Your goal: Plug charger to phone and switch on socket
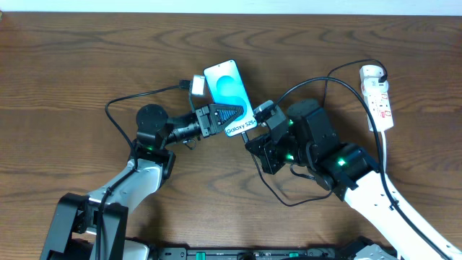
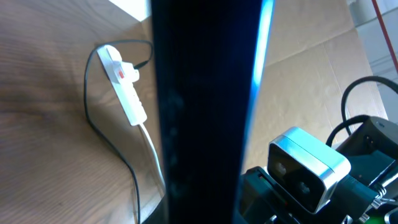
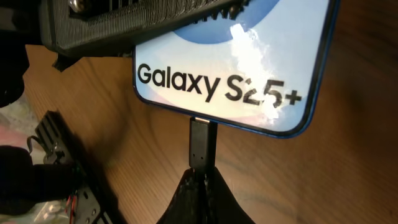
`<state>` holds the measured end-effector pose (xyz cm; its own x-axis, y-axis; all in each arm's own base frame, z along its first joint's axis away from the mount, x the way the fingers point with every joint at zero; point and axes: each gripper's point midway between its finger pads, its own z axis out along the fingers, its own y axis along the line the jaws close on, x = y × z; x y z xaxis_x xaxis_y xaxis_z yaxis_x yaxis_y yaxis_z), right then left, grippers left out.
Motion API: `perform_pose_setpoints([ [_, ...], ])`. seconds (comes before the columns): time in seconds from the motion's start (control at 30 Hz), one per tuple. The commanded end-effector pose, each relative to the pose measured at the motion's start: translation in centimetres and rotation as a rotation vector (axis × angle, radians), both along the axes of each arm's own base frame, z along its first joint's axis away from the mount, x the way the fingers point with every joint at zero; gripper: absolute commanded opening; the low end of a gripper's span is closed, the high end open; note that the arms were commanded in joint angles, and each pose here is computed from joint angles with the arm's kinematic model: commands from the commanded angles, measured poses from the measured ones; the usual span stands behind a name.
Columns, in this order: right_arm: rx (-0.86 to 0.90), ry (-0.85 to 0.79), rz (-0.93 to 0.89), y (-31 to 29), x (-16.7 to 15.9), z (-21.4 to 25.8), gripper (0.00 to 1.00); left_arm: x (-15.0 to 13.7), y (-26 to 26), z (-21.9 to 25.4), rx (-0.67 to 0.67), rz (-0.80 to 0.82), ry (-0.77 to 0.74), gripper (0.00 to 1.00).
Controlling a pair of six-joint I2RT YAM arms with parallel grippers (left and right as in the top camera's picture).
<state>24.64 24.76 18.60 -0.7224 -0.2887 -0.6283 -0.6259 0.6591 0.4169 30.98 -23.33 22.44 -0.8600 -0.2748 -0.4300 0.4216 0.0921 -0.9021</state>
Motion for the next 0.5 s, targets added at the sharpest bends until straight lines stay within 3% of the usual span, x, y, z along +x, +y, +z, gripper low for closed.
perform_pose_setpoints([
  [0.0,-0.026,-0.107,-0.068,-1.38,1.65,2.35,0.03,-2.50,-0.88,0.11,0.015,-0.130,-0.061,0.07],
  [0.47,-0.017,-0.131,-0.080,-1.81,1.50,3.24,0.02,-1.91,-0.77,0.15,0.013,-0.095,-0.059,0.07],
])
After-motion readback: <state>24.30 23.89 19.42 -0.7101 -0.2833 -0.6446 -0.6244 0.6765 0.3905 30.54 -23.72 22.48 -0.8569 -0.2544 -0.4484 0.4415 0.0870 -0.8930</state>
